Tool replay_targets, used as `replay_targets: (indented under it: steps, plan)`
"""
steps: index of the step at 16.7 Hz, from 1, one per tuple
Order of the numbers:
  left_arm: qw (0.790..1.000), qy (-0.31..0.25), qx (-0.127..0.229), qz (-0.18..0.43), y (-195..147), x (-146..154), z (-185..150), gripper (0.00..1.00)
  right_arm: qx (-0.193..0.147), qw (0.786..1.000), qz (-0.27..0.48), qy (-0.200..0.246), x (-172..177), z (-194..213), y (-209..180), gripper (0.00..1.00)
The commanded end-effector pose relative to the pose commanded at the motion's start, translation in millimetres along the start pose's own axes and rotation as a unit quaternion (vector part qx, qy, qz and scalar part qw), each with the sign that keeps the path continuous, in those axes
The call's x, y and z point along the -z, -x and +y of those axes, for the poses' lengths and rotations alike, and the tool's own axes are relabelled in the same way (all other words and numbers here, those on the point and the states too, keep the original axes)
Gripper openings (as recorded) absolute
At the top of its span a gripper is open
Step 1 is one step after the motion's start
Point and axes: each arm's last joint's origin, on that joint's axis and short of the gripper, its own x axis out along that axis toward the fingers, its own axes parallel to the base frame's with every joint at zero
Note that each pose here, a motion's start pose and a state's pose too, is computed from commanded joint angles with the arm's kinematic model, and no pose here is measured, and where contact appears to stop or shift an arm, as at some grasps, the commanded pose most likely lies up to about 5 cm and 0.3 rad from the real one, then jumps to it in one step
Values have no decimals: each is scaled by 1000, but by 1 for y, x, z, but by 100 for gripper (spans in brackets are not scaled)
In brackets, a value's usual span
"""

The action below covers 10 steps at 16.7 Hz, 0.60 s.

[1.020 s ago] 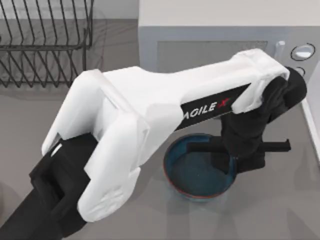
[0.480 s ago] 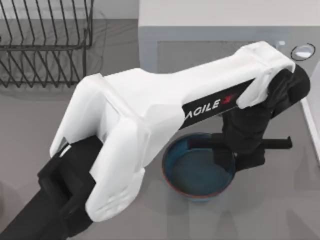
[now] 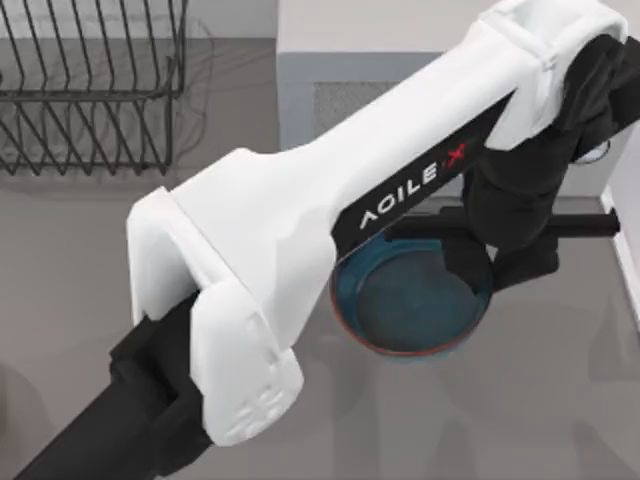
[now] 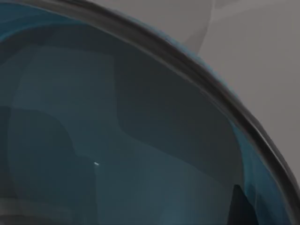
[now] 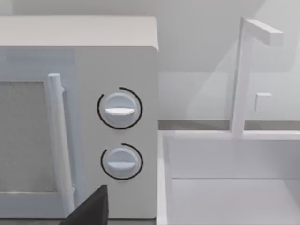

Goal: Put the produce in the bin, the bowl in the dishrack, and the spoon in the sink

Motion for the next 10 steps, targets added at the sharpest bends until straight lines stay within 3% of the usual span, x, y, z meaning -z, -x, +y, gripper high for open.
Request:
replay_targets:
  steps: [10]
  plan:
    - [1000,3,5,-4,22,-2,13,0,0,1000,0,0,0,0,0,100]
